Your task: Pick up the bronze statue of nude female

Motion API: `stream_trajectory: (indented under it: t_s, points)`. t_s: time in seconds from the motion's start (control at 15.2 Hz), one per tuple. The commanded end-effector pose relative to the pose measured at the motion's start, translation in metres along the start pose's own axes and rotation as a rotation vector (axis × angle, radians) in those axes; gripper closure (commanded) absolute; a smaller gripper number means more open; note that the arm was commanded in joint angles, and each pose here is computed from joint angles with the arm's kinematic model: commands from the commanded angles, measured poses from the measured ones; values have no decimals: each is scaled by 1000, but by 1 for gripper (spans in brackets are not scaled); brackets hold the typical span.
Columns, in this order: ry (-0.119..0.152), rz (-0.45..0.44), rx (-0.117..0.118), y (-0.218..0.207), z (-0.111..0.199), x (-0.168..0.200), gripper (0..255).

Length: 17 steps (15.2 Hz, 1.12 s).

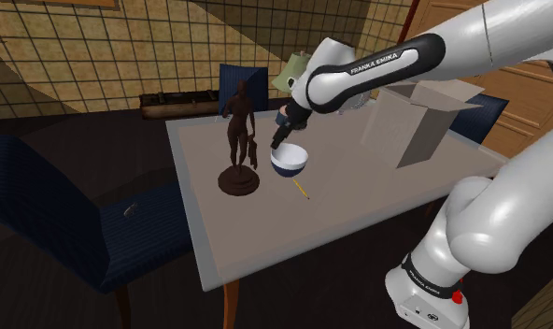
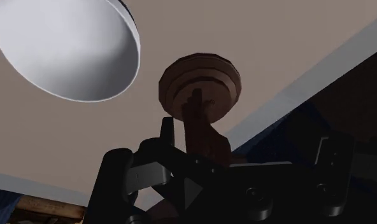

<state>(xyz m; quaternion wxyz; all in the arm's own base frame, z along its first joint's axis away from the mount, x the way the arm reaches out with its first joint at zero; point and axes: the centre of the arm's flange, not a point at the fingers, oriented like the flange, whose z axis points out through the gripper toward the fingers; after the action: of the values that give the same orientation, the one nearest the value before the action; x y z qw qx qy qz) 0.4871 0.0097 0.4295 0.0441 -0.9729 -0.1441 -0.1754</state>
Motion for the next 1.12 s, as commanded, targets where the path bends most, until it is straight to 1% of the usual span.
stream_trajectory:
  t_s: [0.0,0.46,0.92,1.06]
  points:
    - [29,-26,4,6,20,13,0]
    - [117,-108,24,21,87,58,0]
    - [117,-108,24,23,122,45,0]
    - [117,-108,24,23,125,43,0]
